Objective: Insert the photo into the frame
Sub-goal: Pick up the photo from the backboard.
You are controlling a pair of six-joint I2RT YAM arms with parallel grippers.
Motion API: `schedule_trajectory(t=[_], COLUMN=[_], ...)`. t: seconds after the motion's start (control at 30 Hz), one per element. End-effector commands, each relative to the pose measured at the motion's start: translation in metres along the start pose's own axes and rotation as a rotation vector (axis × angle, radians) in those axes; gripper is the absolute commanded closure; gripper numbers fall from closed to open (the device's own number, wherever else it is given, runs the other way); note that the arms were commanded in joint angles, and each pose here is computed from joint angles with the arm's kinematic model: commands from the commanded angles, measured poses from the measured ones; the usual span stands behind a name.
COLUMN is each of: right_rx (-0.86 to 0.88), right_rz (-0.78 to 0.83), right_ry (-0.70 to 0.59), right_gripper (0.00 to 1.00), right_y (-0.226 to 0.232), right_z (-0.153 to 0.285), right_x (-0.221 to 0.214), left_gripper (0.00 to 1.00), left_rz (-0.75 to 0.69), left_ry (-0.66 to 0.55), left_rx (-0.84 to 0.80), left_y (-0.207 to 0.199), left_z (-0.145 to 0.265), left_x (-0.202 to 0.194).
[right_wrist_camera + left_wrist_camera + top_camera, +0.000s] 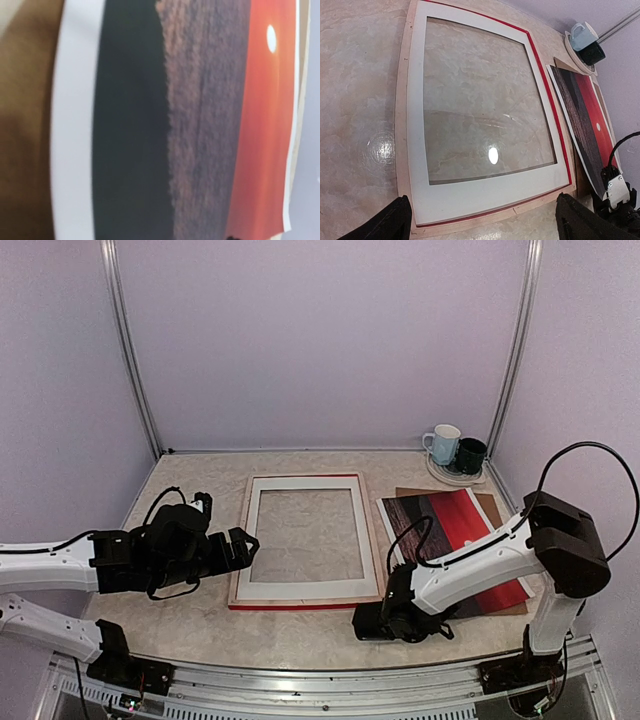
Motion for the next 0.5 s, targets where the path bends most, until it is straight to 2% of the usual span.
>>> schedule_trajectory(t=[0.0, 0.17, 0.47], right_rx=[-0.007, -0.001, 0.017], right_rz=[-0.015, -0.004, 0.004], right_ry=[-0.047, -0.040, -0.050], right_gripper=[0.45, 0.50, 0.86], right_y=[0.005, 0.010, 0.011], right_z=[-0.007, -0.015, -0.015], right_x=[0.007, 0.010, 0.012], left_gripper=[0.01, 0.01, 0.01], left_rz=[-0.011, -0.015, -0.016], left_ry=[-0.006, -0.003, 0.008], left_rx=[0.000, 0.002, 0.010], left_y=[0.001, 0.001, 0.002], left_z=[-0.003, -0.004, -0.008], left_x=[0.000, -0.001, -0.004])
Point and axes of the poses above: each gripper's point midway between its finger pads, its own z axis back along the fingers, its own y axis along the line the jaws close on, x = y × z, the point moved 9 cm from there along z, back along the fingers, and after that the axes turned 5 degrees about z, right-handed, at the moved point
